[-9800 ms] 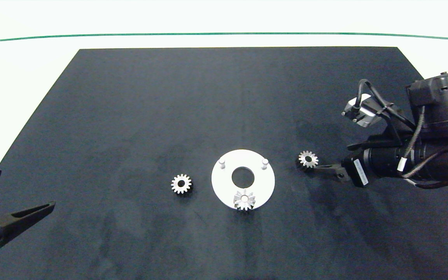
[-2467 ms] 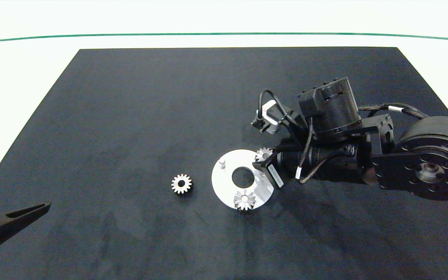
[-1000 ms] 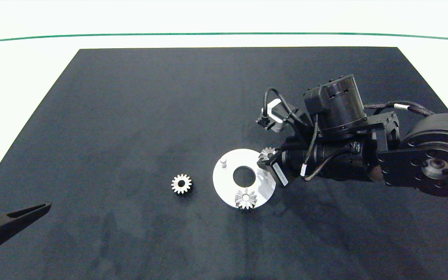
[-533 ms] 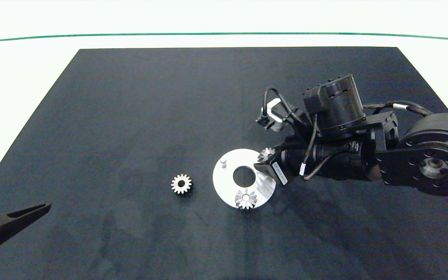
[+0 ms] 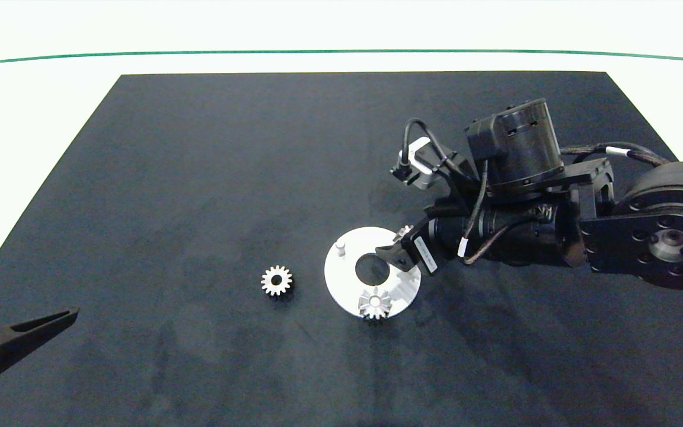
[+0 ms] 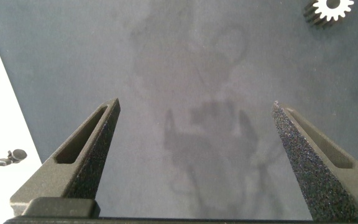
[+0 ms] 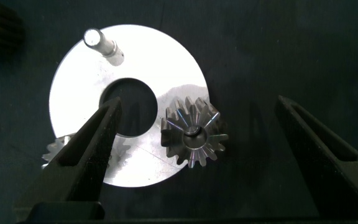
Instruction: Install three planetary gears onto the carrier pins
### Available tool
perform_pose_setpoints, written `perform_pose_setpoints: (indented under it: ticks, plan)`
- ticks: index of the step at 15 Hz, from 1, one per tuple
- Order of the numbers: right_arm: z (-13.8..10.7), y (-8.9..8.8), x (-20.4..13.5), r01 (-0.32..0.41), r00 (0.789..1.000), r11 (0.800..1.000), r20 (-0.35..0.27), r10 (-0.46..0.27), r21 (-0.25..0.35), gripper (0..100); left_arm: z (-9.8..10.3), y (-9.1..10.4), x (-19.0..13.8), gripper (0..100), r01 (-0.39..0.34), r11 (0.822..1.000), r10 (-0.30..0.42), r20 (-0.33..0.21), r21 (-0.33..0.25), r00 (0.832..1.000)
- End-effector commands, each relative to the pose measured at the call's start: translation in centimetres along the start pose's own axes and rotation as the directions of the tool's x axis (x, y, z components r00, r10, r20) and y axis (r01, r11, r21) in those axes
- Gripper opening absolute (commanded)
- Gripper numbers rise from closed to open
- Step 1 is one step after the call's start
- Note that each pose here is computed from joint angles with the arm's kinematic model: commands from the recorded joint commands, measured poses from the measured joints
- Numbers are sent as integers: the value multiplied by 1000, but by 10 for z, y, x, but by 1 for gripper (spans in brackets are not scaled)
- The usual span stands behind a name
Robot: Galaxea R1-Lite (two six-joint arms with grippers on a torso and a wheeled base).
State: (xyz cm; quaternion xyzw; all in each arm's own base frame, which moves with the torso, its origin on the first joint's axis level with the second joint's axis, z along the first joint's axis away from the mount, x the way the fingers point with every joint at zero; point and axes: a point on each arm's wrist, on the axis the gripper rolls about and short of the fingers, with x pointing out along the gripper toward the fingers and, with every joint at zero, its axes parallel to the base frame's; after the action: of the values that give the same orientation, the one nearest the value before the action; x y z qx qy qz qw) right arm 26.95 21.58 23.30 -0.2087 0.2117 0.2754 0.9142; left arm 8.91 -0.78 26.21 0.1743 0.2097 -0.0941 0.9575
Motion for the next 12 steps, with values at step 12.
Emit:
perform_pose_setpoints:
  ticks: [12]
  plan:
    - [5,-22,-30,110,994,994,0,-110,25,100,0,0,0,100,-1,1000,1,-2,1,1000]
